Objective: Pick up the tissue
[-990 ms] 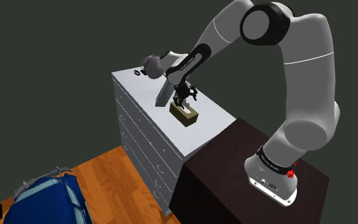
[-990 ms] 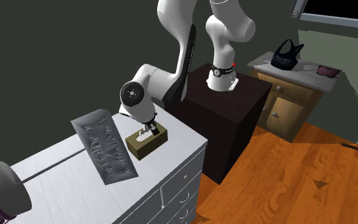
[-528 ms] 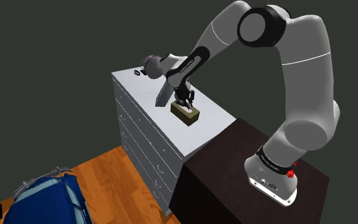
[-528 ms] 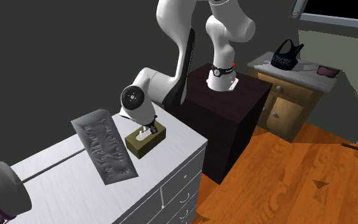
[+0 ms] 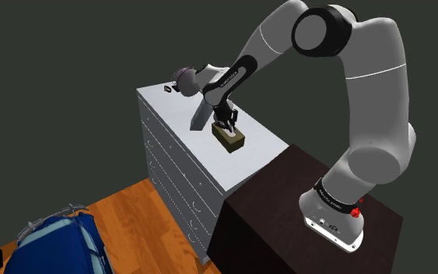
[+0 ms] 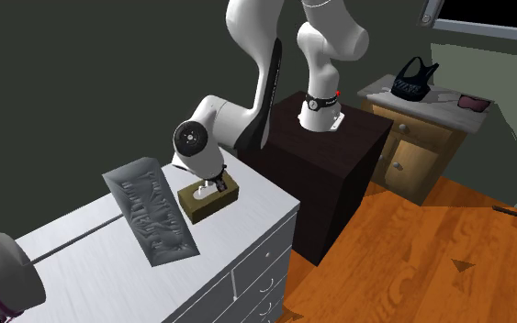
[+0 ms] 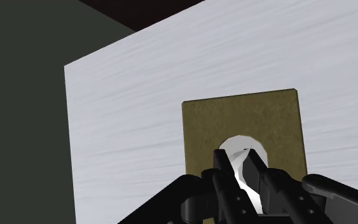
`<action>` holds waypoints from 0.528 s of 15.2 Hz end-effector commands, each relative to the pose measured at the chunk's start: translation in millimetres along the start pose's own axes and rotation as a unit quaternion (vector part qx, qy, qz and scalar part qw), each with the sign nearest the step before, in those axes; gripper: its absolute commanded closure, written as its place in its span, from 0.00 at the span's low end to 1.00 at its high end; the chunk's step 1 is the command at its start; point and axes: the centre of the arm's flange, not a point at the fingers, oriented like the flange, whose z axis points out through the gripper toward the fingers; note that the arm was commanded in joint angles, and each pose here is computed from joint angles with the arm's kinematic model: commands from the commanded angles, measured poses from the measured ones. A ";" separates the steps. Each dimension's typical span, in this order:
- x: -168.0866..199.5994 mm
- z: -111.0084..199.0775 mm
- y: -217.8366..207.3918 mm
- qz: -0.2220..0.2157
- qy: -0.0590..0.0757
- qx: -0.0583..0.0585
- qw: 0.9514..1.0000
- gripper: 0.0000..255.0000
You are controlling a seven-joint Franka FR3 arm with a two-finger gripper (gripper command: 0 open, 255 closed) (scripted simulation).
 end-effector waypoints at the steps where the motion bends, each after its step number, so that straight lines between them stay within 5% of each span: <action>1: -3.2 -7.1 3.3 0.000 0.001 0.001 1.000 1.00; 8: -13.4 -38.0 20.9 0.000 0.001 0.001 1.000 1.00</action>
